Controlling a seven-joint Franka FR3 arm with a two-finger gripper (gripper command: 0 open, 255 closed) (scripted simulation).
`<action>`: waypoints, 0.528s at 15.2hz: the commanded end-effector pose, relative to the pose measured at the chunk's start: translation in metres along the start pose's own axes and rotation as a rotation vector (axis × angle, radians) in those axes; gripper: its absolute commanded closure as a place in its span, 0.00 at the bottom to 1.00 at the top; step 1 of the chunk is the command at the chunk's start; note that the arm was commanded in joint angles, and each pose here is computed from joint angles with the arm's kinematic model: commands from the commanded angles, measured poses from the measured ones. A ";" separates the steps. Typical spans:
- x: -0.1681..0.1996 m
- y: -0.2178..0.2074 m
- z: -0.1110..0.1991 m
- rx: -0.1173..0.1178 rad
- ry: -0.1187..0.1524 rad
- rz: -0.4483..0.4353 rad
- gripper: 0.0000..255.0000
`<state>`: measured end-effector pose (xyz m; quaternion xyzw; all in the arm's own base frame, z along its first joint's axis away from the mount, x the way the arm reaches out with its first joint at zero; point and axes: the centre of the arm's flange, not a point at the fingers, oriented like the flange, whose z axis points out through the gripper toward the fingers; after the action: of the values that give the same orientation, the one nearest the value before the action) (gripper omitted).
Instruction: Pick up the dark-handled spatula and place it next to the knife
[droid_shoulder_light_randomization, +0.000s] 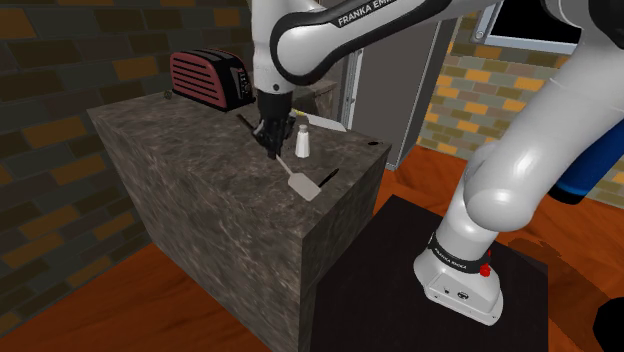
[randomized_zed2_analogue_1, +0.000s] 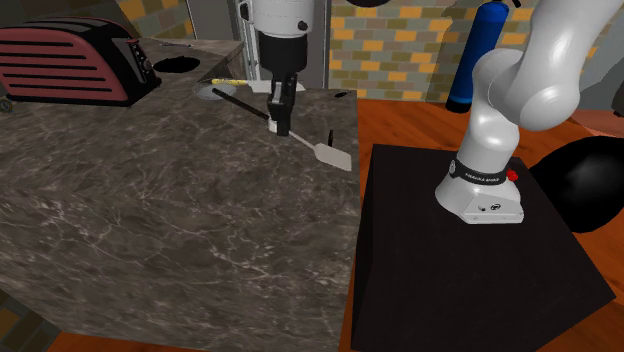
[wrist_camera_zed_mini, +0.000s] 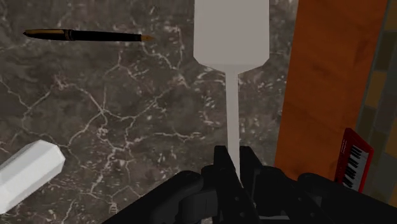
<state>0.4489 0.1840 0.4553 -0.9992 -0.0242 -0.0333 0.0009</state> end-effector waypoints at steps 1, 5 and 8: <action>0.000 0.026 0.000 0.000 0.000 0.000 1.00; -0.001 0.079 -0.001 0.000 0.000 0.000 1.00; -0.001 0.119 -0.001 0.000 0.000 0.000 1.00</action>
<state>0.4513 0.0764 0.4548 -0.9992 -0.0233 -0.0332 0.0010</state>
